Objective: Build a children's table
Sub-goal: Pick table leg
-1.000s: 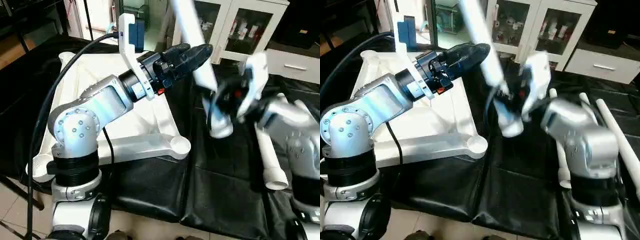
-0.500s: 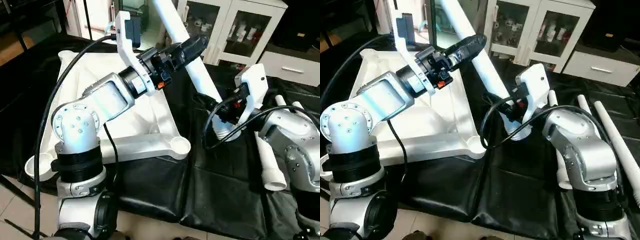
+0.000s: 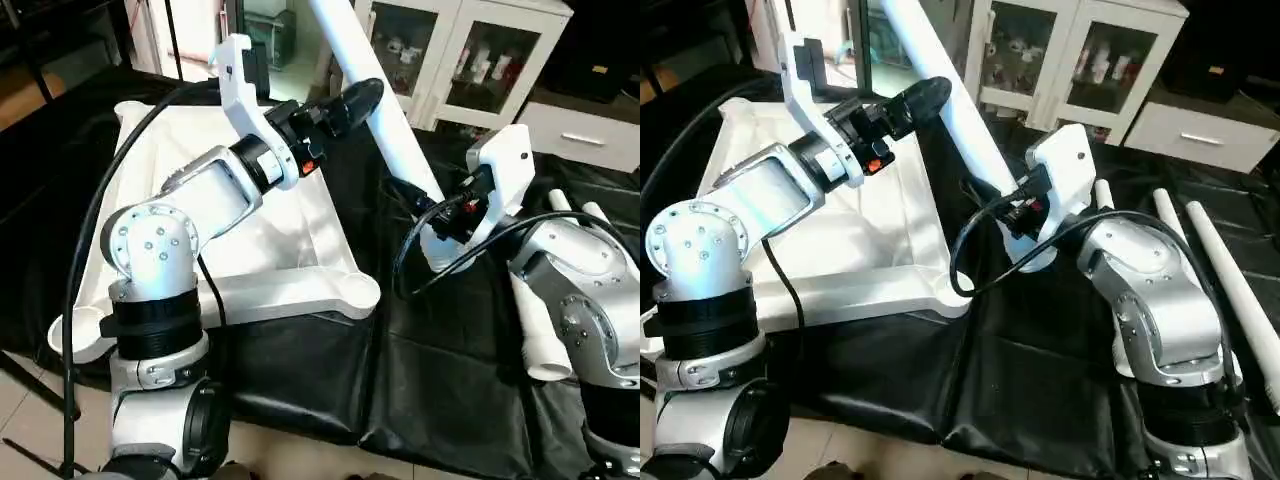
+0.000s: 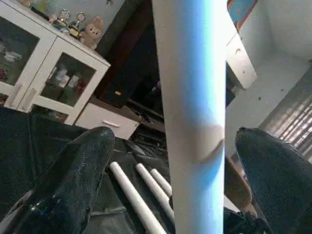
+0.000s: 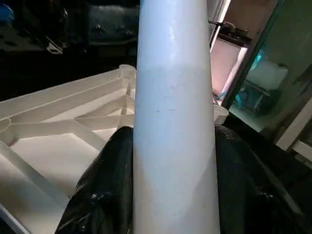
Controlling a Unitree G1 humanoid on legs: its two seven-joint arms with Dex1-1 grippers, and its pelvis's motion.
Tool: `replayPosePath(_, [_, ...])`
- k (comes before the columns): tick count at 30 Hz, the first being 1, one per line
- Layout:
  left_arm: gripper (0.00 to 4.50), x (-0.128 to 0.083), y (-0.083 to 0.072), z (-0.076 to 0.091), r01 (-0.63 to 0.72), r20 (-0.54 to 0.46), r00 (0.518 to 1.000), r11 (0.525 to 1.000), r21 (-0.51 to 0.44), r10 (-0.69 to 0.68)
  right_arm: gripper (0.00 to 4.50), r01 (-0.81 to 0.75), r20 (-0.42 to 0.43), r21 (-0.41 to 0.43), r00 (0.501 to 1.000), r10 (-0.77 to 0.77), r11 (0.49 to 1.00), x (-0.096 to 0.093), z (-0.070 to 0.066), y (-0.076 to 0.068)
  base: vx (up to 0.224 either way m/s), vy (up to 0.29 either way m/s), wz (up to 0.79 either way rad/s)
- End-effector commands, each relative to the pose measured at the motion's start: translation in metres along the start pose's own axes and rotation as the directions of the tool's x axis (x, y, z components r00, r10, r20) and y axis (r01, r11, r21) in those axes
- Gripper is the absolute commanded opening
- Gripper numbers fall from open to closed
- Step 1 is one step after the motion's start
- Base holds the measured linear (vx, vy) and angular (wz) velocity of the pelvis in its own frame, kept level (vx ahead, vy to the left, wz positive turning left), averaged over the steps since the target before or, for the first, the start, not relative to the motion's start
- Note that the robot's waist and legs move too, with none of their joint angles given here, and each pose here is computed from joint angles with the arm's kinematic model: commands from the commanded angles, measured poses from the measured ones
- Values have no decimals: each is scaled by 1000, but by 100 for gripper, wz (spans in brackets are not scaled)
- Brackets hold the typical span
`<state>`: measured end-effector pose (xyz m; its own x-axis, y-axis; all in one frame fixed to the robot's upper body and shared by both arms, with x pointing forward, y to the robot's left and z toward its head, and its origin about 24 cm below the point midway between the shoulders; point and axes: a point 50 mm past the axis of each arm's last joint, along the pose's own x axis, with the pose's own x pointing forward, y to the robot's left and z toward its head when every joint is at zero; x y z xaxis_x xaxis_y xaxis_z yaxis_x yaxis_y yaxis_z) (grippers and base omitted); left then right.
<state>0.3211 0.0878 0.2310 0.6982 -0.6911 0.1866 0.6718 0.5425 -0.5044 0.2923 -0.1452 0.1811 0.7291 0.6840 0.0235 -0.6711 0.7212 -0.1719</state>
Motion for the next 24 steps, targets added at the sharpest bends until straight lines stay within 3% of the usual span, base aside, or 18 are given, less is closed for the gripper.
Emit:
replayPosePath(1, [450,5,-4,3,2,6,1000,1000,13,-2,180,-18,15,-34,1000,18,999,-1,5,3,0,0,0])
replayPosePath(11, [450,6,-7,3,21,24,999,1000,3,-21,180,-91,-44,-63,995,88,994,1,-7,17,0,0,0])
replayPosePath(24, [337,6,-6,2,9,16,1000,1000,-4,-9,180,-97,-34,-50,995,95,994,4,-9,23,0,0,0])
